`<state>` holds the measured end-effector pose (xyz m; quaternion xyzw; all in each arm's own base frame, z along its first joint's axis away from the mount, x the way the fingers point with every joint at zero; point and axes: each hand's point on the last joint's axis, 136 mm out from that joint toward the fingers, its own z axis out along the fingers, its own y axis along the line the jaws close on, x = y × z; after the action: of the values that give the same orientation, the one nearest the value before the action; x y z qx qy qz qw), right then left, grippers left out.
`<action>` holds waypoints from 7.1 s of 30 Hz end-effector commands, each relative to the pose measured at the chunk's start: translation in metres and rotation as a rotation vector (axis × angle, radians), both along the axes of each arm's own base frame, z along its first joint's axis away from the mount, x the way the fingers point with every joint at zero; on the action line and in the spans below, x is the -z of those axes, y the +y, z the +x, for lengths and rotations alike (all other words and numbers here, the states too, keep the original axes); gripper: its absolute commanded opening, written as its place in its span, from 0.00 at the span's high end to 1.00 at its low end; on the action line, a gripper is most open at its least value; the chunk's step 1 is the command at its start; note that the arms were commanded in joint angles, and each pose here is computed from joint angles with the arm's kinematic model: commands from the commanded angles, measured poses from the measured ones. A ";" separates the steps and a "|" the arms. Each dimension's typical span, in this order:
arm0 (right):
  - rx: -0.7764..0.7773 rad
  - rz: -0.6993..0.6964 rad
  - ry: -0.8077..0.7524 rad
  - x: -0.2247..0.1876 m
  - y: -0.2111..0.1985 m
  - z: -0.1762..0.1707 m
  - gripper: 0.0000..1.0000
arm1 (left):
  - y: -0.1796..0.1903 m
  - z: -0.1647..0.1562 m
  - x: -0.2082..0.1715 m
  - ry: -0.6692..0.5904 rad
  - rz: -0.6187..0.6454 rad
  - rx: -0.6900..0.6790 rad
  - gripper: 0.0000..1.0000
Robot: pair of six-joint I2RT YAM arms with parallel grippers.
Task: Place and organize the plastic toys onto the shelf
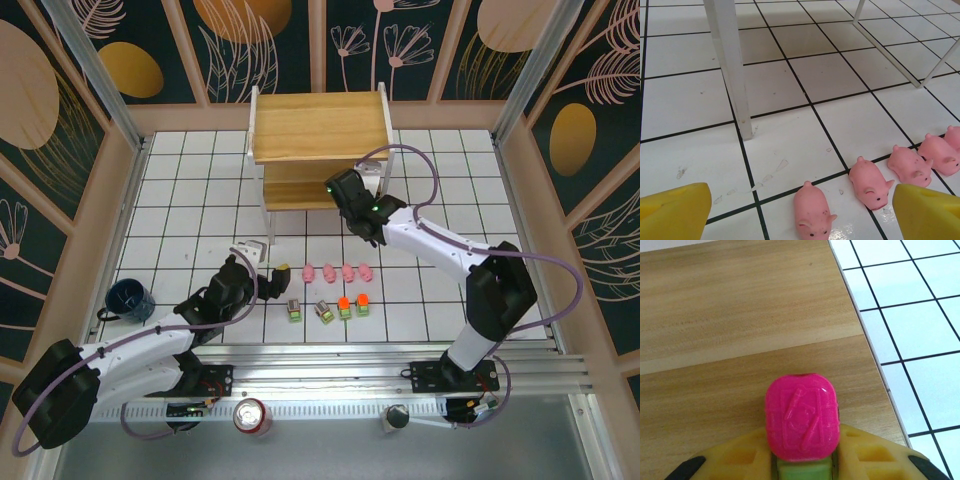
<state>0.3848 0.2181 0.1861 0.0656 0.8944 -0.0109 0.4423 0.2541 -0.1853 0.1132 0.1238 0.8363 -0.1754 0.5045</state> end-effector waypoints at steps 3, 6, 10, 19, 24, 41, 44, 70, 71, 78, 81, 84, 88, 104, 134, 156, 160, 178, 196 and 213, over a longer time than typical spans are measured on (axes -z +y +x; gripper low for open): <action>0.057 0.008 -0.039 -0.010 -0.006 0.013 0.62 | -0.006 0.001 -0.009 -0.030 -0.020 0.024 0.07; 0.057 0.012 -0.044 -0.012 -0.006 0.012 0.57 | -0.006 0.000 -0.009 -0.030 -0.021 0.025 0.07; 0.055 0.014 -0.056 -0.018 -0.005 0.009 0.54 | -0.006 0.000 -0.010 -0.033 -0.024 0.025 0.07; 0.048 0.030 -0.082 -0.034 -0.001 -0.004 0.51 | -0.006 0.000 -0.010 -0.035 -0.025 0.025 0.07; 0.047 0.034 -0.083 -0.039 0.000 -0.013 0.51 | -0.005 0.000 -0.011 -0.037 -0.025 0.021 0.07; -0.039 0.075 -0.027 -0.037 0.006 -0.071 0.52 | -0.014 -0.002 -0.008 -0.021 -0.025 0.065 0.07; -0.101 0.095 0.016 -0.027 0.009 -0.086 0.52 | -0.021 -0.006 -0.006 -0.011 -0.022 0.099 0.08; -0.278 0.039 0.367 0.098 -0.005 -0.215 0.56 | -0.044 -0.037 0.009 0.065 0.074 0.177 0.08; -0.283 0.041 0.369 0.100 -0.004 -0.217 0.56 | -0.044 -0.038 0.008 0.064 0.073 0.178 0.08; -0.292 0.038 0.385 0.121 -0.009 -0.223 0.55 | -0.045 -0.038 0.012 0.072 0.075 0.181 0.08; -0.301 0.047 0.386 0.125 -0.008 -0.224 0.55 | -0.044 -0.038 0.011 0.066 0.070 0.178 0.08; -0.310 0.049 0.392 0.131 -0.006 -0.225 0.55 | -0.043 -0.038 0.011 0.062 0.066 0.176 0.08; -0.318 0.057 0.397 0.138 -0.005 -0.226 0.53 | -0.044 -0.038 0.011 0.064 0.066 0.179 0.08; -0.325 0.026 0.423 0.157 -0.009 -0.227 0.57 | -0.045 -0.038 0.011 0.068 0.067 0.180 0.08; -0.314 0.004 0.454 0.178 -0.016 -0.228 0.65 | -0.044 -0.038 0.013 0.070 0.073 0.179 0.08; -0.209 0.000 0.209 0.063 -0.015 -0.183 0.72 | -0.047 -0.040 0.010 0.062 0.061 0.200 0.08; -0.172 0.050 0.143 0.033 -0.013 -0.159 0.72 | -0.048 -0.040 0.010 0.058 0.062 0.209 0.08; -0.187 0.131 -0.027 -0.050 0.018 -0.070 0.72 | -0.040 -0.036 0.006 0.034 0.050 0.163 0.07; -0.214 0.106 -0.012 -0.042 0.048 -0.023 0.72 | -0.031 -0.038 -0.006 -0.008 0.000 0.135 0.06; -0.187 0.074 0.006 -0.022 0.047 -0.002 0.72 | -0.029 -0.037 -0.008 -0.015 -0.006 0.127 0.06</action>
<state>0.3694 0.2635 0.1941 -0.0114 0.9078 0.0583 0.4152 0.2165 -0.2162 0.1178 0.1881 0.8261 -0.2042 0.4904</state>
